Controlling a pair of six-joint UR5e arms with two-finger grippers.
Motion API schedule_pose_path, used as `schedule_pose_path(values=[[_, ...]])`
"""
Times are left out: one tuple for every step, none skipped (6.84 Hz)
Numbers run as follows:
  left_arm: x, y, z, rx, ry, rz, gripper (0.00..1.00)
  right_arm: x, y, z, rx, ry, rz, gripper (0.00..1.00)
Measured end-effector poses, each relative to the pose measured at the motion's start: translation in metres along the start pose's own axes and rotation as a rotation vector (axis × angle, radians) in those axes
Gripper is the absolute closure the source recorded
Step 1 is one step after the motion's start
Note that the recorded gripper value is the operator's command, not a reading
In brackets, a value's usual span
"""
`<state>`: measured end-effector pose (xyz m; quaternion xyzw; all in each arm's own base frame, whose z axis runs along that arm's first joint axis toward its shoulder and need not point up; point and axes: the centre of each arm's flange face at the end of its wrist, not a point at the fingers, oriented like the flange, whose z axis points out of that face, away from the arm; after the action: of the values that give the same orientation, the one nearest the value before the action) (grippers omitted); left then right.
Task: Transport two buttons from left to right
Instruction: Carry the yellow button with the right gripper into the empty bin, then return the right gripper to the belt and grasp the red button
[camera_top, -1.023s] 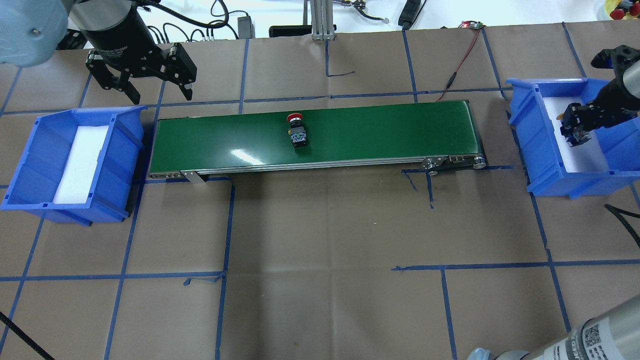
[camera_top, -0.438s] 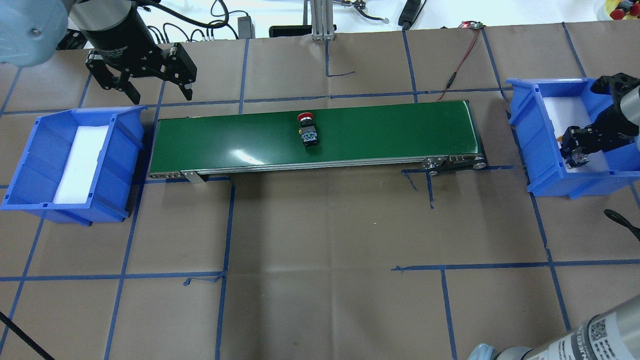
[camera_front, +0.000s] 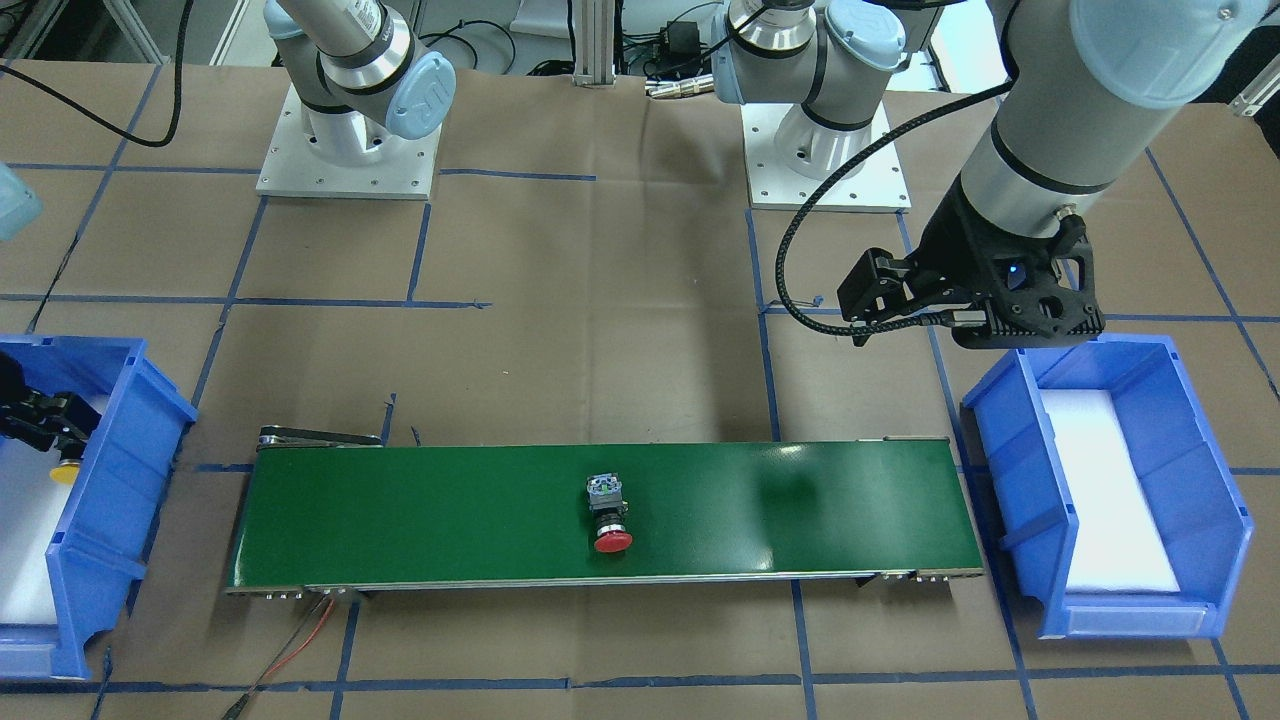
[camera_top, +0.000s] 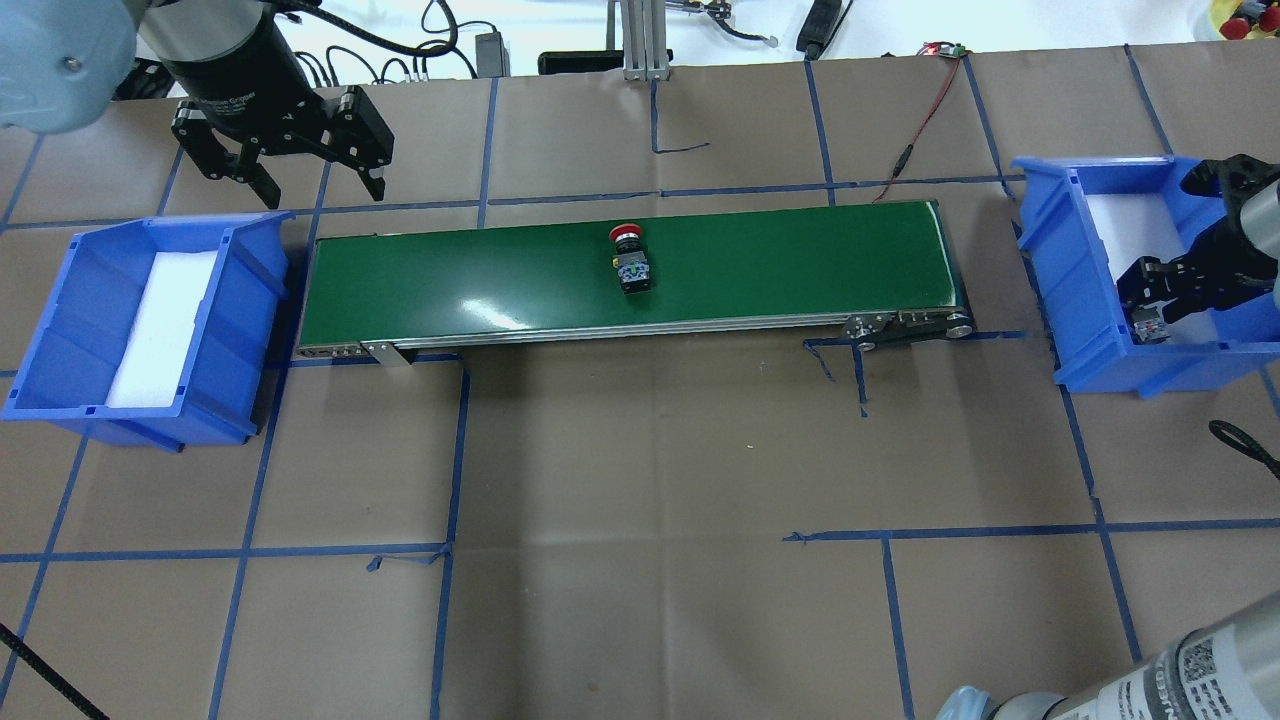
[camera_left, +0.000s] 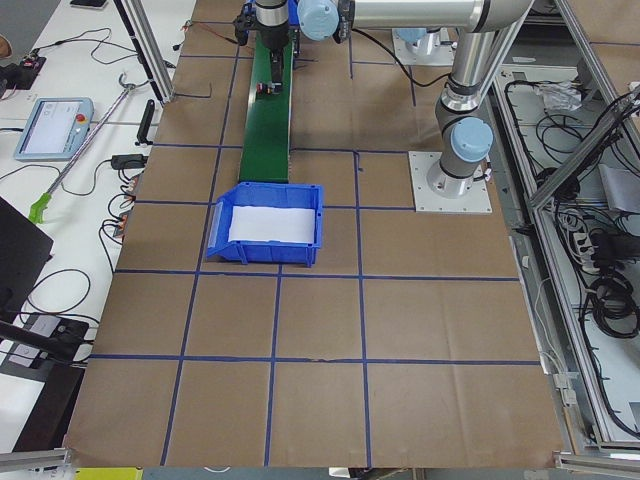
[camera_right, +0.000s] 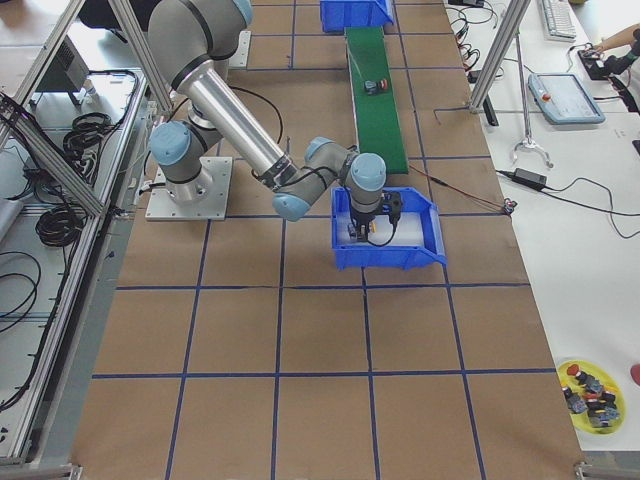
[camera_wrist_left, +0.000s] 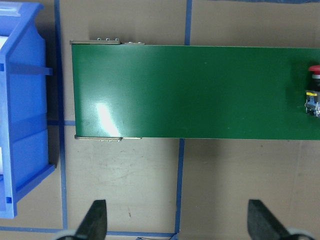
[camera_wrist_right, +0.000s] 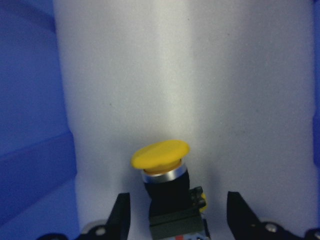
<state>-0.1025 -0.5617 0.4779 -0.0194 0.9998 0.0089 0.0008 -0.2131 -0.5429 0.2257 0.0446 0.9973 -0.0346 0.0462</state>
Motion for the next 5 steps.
schedule_pose_path(values=[[0.0,0.0,0.0,0.001,0.0,0.0,0.0,0.0,-0.002,-0.005,0.011,0.003,0.0,0.01],[0.0,0.0,0.0,0.002,0.0,0.0,0.0,0.0,-0.005,-0.018,0.031,0.014,-0.002,0.01],[0.0,-0.001,0.0,0.002,0.0,0.0,0.0,0.0,-0.01,-0.043,0.066,0.038,-0.001,0.0],[0.0,-0.001,0.0,0.002,0.0,0.0,0.0,-0.004,-0.015,-0.076,0.112,0.067,0.002,0.0],[0.0,-0.001,0.0,0.002,0.0,0.0,0.0,-0.01,-0.021,-0.112,0.142,0.083,0.005,0.0]])
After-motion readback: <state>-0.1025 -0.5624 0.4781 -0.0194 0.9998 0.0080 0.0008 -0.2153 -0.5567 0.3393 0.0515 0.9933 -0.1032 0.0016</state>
